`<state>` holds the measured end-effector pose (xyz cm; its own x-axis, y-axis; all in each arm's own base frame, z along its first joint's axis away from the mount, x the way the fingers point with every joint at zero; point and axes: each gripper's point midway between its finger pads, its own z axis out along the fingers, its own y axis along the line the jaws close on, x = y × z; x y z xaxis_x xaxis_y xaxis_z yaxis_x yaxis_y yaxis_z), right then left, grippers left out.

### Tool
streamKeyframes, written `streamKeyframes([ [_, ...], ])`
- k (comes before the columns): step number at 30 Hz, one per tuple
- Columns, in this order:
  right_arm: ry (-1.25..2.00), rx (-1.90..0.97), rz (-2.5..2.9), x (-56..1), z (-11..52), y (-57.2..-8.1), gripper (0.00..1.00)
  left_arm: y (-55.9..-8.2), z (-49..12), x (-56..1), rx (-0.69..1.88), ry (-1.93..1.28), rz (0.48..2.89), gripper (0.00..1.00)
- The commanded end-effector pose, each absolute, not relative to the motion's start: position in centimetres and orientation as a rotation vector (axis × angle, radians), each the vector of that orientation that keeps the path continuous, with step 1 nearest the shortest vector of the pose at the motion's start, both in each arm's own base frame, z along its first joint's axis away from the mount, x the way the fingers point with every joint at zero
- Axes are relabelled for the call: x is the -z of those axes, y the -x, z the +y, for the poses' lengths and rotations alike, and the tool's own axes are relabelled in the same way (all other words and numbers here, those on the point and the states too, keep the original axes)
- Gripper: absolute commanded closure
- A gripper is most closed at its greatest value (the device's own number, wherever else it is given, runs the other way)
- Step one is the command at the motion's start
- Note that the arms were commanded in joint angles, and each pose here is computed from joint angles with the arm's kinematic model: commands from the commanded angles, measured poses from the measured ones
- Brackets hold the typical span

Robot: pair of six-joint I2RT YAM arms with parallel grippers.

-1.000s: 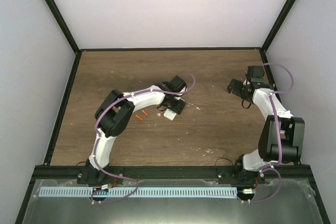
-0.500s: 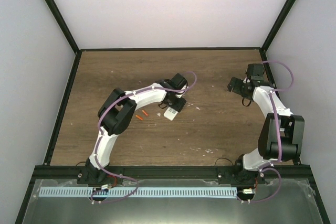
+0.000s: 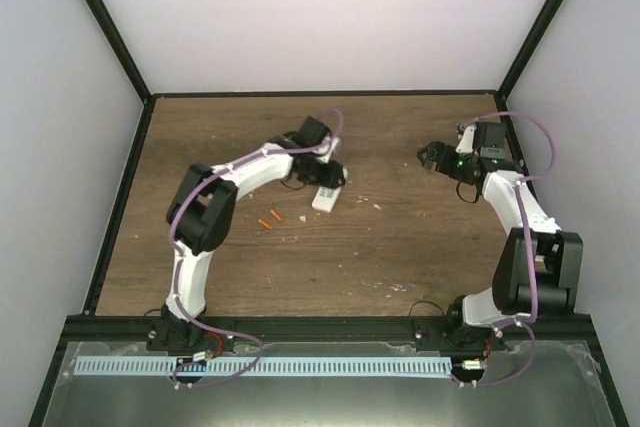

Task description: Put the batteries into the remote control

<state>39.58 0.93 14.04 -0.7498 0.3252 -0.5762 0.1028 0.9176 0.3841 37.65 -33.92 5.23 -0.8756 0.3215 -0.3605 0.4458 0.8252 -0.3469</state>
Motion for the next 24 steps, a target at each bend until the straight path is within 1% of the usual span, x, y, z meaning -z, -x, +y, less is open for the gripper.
streamKeyframes([
  [1, -0.083, -0.701, 2.221, -19.2, 5.9, -39.7, 0.04, -41.2, -34.1, -15.1, 0.939, -0.364, 2.477, 0.54],
  [7, 0.103, -0.839, 2.169, -21.0, 11.5, -38.7, 0.09, -41.7, -32.6, -20.2, 1.146, -0.205, 2.292, 0.58],
  [9, 0.164, -0.945, 2.12, -22.0, 13.4, -38.2, 0.09, -41.5, -32.2, -21.7, 1.226, -0.187, 2.217, 0.59],
  [13, 0.285, -1.203, 2.01, -24.2, 16.5, -36.8, 0.08, -40.6, -31.6, -24.8, 1.368, -0.204, 2.072, 0.61],
  [17, 0.408, -1.323, 1.953, -25.5, 18.5, -35.9, 0.06, -39.0, -31.3, -27.8, 1.489, -0.283, 1.903, 0.63],
  [20, 0.489, -1.427, 1.942, -25.9, 19.9, -35.1, 0.06, -37.6, -31.0, -28.7, 1.585, -0.296, 1.829, 0.65],
  [24, 0.571, -1.503, 1.951, -25.6, 22.0, -34.3, 0.05, -36.2, -30.7, -30.0, 1.631, -0.329, 1.753, 0.68],
])
